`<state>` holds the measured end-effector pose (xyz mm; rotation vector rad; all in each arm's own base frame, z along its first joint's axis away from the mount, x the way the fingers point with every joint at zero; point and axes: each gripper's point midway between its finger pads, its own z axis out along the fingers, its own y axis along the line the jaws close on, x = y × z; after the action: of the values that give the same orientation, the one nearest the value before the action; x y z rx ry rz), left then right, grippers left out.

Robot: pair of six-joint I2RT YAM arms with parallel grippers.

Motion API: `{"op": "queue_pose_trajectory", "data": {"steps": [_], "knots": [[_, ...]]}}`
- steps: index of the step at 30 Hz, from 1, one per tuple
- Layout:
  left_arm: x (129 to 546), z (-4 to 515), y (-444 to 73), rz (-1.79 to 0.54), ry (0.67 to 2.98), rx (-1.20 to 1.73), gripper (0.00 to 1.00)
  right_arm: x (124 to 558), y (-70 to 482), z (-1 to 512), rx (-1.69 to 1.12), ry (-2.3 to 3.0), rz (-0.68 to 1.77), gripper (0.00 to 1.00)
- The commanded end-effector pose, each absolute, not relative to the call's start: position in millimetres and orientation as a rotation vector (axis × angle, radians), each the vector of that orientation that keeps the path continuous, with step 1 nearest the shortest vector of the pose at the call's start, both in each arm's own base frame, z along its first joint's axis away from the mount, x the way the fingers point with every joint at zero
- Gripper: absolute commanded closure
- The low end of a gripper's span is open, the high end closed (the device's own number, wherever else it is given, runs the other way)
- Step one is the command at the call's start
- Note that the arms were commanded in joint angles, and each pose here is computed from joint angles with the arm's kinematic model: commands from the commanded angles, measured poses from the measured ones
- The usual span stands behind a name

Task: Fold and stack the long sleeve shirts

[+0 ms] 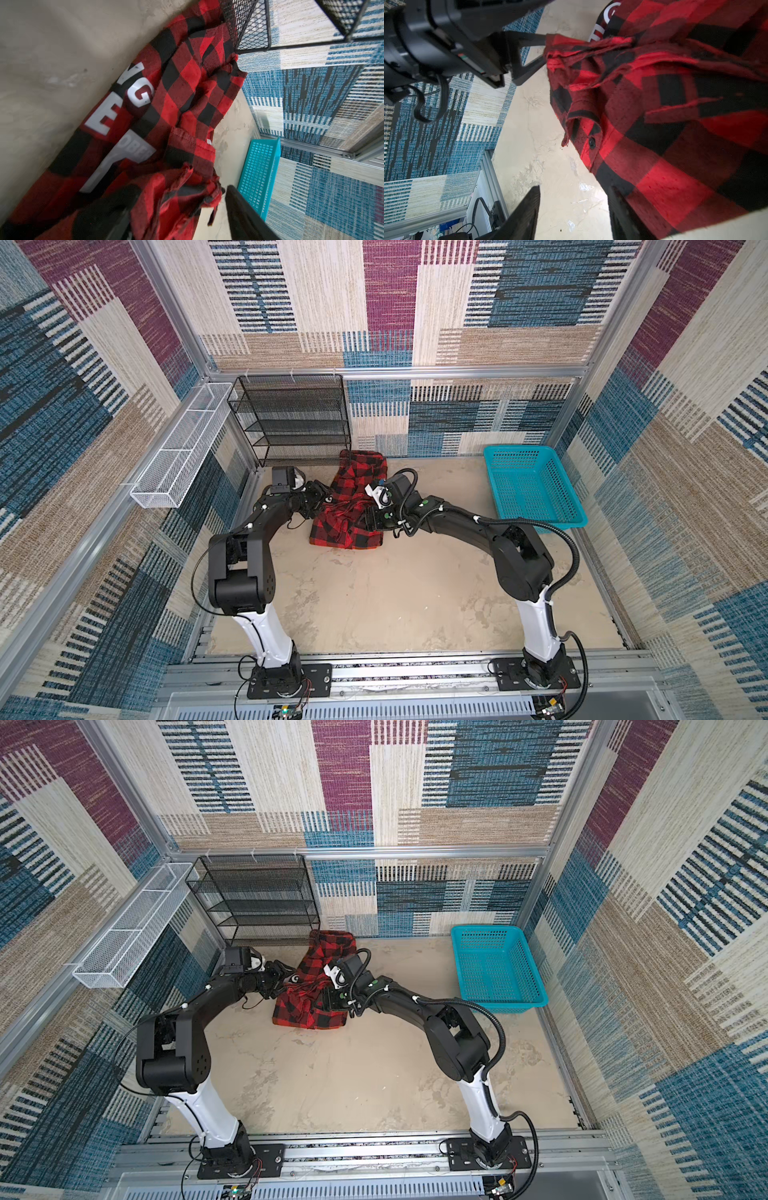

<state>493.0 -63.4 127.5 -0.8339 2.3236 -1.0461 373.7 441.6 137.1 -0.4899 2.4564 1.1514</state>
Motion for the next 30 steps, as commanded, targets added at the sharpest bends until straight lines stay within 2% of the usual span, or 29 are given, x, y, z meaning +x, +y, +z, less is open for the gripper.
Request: {"op": "queue_pose_trajectory", "data": {"steps": [1, 4, 6, 8, 12, 18, 30], "knots": [[507.9, 142.7, -70.9, -1.184, 2.259, -0.824, 0.25, 373.3, 451.9, 133.7, -0.523, 2.448, 1.16, 0.47], [513.9, 149.4, -66.8, -1.178, 2.24, -0.839, 0.2, 371.7, 459.7, 129.7, -0.546, 2.452, 1.145, 0.48], [517.3, 154.6, -65.8, -1.203, 2.218, -0.848, 0.13, 370.8, 463.9, 127.2, -0.561, 2.457, 1.119, 0.47], [521.3, 159.2, -67.1, -1.258, 2.192, -0.859, 0.01, 370.2, 466.1, 124.0, -0.569, 2.465, 1.08, 0.46], [520.7, 159.5, -65.1, -1.287, 2.179, -0.902, 0.01, 367.5, 471.2, 123.4, -0.577, 2.447, 1.048, 0.38], [512.1, 147.0, -61.3, -1.251, 2.206, -0.967, 0.01, 368.4, 490.2, 124.6, -0.529, 2.414, 1.152, 0.31], [506.4, 132.6, -62.0, -1.269, 2.201, -1.016, 0.01, 381.7, 521.3, 126.7, -0.46, 2.381, 1.265, 0.3]]}}
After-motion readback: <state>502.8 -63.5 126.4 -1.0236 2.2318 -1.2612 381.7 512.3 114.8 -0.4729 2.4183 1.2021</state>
